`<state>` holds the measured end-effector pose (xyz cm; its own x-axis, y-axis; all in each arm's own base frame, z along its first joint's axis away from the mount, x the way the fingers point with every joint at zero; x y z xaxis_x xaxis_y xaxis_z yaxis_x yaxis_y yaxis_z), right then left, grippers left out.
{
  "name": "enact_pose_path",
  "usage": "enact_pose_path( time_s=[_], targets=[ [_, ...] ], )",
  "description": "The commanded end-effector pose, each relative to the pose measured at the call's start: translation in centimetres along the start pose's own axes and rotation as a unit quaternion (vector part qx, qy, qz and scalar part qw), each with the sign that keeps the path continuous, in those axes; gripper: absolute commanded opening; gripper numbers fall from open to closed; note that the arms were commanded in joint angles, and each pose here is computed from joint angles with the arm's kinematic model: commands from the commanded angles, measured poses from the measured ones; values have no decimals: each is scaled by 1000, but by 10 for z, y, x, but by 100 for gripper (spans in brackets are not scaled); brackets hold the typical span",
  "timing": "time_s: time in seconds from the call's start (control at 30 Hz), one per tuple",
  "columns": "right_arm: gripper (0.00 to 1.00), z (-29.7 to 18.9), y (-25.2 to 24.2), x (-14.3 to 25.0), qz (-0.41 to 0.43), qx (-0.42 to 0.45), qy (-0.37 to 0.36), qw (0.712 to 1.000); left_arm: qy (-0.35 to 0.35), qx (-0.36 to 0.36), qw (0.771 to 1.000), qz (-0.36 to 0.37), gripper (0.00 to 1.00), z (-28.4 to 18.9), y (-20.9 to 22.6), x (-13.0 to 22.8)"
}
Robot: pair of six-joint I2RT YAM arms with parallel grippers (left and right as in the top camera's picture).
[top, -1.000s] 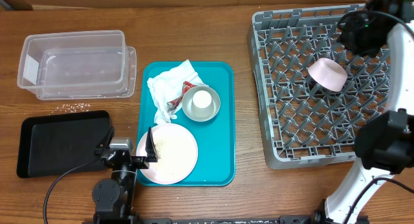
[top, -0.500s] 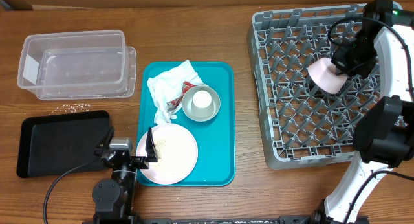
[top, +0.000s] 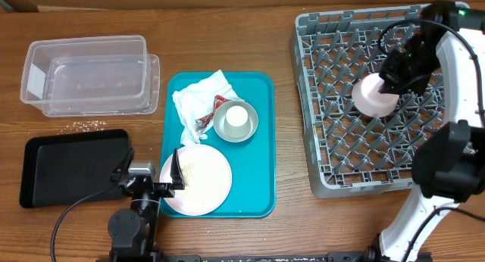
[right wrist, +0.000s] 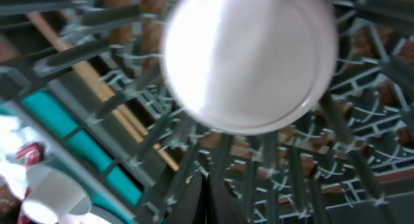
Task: Sort waste into correct bins and load items into the dishwasher
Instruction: 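Lower the pink plate into the dish rack and open the right gripper, then move the right gripper back over the steel cup on the teal tray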
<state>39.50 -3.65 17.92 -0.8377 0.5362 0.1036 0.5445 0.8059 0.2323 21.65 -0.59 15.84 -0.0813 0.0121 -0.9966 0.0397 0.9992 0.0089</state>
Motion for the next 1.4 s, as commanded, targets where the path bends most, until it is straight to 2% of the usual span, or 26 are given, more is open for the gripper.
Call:
enact_pose_path(
  time_s=[0.0, 0.2, 0.33, 0.43, 0.57, 0.6, 0.63, 0.7, 0.77, 1.03, 1.13, 1.2, 1.37],
  targets=[
    [6, -30, 21, 11, -37, -34, -45, 998, -3, 1, 1000, 13, 100, 0, 0, 0],
    [8, -28, 32, 18, -46, -56, -30, 997, -3, 1, 1000, 13, 100, 0, 0, 0],
    [9, -22, 79, 53, -147, -123, 18, 981, -3, 1, 1000, 13, 100, 0, 0, 0],
    [12, -13, 107, 77, -195, -118, 30, 973, -3, 1, 1000, 13, 100, 0, 0, 0],
    [30, 2, 145, 114, -266, -103, 34, 958, -3, 1, 1000, 13, 100, 0, 0, 0],
    [40, 8, 157, 128, -291, -93, 30, 952, -3, 1, 1000, 13, 100, 0, 0, 0],
    [55, 12, 166, 138, -312, -87, 28, 946, -3, 1, 1000, 13, 100, 0, 0, 0],
    [70, 19, 181, 159, -338, -73, 22, 938, -3, 1, 1000, 13, 100, 0, 0, 0],
    [75, 26, 196, 183, -351, -63, 18, 934, -3, 1, 1000, 13, 100, 0, 0, 0],
    [82, 38, 238, 251, -406, -92, 20, 909, -3, 1, 1000, 13, 100, 0, 0, 0],
    [89, 41, 247, 268, -428, -100, 20, 898, -3, 1, 1000, 13, 100, 0, 0, 0],
    [98, 42, 252, 280, -442, -106, 20, 891, -3, 1, 1000, 13, 100, 0, 0, 0],
    [100, 44, 259, 298, -462, -116, 19, 879, -3, 1, 1000, 13, 100, 0, 0, 0]
  ],
)
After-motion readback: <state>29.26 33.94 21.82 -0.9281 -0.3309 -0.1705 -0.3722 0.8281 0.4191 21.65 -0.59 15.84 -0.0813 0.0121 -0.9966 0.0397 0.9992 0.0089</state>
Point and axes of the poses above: each gripper's point midway between its finger pads, its own z axis out along the fingers, its own y axis along the line the jaws close on, x = y × z, the point moved 3 cm from there along -z, back along the fingers, and after that the axes turned 3 degrees about z, right-handed, at the moved point
